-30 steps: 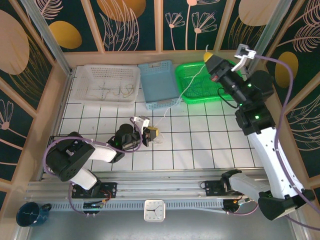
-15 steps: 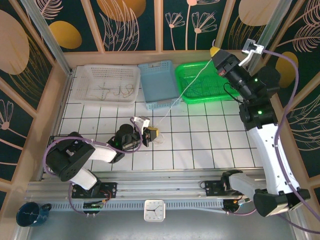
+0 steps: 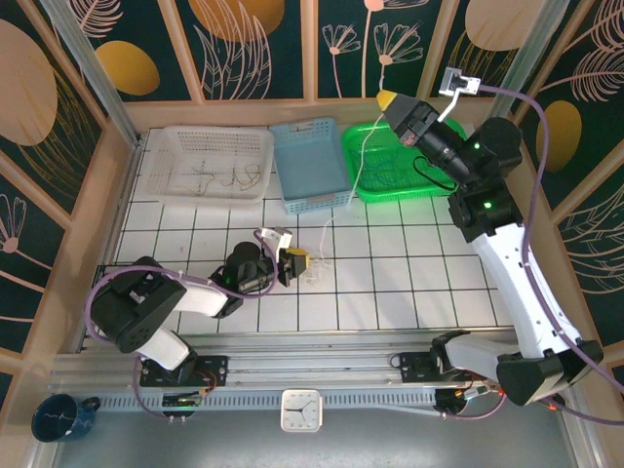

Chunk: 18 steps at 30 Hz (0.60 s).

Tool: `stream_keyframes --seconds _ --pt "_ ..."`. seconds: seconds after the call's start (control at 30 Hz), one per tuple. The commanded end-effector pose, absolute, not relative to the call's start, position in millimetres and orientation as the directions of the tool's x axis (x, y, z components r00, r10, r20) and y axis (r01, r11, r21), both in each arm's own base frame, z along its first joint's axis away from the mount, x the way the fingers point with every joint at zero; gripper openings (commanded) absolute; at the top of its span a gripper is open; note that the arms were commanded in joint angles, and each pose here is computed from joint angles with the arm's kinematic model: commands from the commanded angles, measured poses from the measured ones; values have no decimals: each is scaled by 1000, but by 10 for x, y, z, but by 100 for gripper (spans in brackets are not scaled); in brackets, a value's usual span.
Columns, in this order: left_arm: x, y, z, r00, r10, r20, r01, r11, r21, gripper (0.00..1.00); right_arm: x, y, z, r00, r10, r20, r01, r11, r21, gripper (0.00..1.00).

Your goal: Untangle the cables

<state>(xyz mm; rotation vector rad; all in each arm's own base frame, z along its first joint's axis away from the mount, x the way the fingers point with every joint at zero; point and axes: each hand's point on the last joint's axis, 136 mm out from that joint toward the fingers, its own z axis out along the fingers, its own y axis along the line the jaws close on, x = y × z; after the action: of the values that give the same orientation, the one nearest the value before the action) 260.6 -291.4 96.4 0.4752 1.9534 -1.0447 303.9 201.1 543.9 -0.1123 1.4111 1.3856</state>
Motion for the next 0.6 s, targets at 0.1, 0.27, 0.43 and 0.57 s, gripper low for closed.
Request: stream_keyframes --seconds 0.1,0.27,0.43,0.57 --pt "2601 -2917 907 -581 -59 -811 638 586 -500 6 2812 2104 5865 -334 568 -752 -790 267 552 0" --pt "2613 -2900 949 -580 -72 -811 631 590 -504 8 2802 2098 5926 -322 569 -756 -797 269 542 0" --pt "2607 -2888 1075 -569 -90 -818 633 586 -505 34 2830 2101 5870 -325 566 -758 -789 280 547 0" --pt "2606 -2873 1229 -547 -105 -830 646 578 -499 51 2837 2106 5832 -330 565 -756 -786 278 551 0"
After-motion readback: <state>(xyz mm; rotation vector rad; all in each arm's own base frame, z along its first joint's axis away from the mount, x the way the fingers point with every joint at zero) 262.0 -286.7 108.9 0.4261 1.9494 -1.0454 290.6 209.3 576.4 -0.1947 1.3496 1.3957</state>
